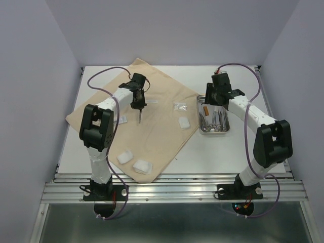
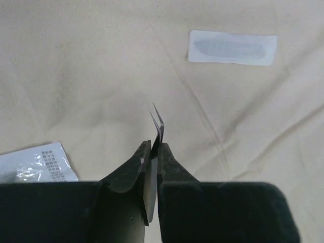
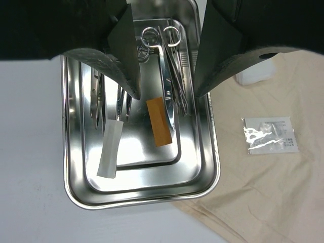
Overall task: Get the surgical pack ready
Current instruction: Adjust the medical item in the surgical kit.
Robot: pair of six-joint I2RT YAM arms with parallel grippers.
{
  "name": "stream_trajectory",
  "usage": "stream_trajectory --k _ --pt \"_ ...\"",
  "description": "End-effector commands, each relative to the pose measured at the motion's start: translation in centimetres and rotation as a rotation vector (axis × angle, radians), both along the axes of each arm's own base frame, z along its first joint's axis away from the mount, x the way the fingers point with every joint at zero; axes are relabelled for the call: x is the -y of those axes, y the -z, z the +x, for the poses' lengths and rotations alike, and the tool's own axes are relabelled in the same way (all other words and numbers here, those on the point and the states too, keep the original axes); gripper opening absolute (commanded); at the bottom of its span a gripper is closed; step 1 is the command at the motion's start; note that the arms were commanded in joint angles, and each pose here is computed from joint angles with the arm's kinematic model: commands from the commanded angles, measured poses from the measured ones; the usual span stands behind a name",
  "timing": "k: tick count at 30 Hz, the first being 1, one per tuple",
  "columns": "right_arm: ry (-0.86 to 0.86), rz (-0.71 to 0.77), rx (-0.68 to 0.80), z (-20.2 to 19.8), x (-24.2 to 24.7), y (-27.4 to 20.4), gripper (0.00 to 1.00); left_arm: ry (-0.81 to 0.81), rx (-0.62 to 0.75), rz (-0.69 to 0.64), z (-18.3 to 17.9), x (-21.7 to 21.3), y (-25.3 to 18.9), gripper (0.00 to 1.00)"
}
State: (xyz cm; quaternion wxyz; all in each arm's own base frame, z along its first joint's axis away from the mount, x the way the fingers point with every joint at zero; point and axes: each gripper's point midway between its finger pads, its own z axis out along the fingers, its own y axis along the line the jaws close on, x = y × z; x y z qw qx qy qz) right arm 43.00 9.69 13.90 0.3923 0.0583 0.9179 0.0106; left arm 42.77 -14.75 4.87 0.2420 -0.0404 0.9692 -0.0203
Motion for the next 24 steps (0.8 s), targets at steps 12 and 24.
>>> stream_trajectory --k 12,24 --pt "-0.057 0.070 0.007 -2.1 -3.3 -0.4 0.51 -0.326 0.054 -0.518 -4.4 8.3 -4.6 0.01" --pt "-0.247 0.116 -0.019 -4.6 -13.4 1.3 0.51 -0.381 0.188 -0.475 -3.9 6.4 -8.4 0.58"
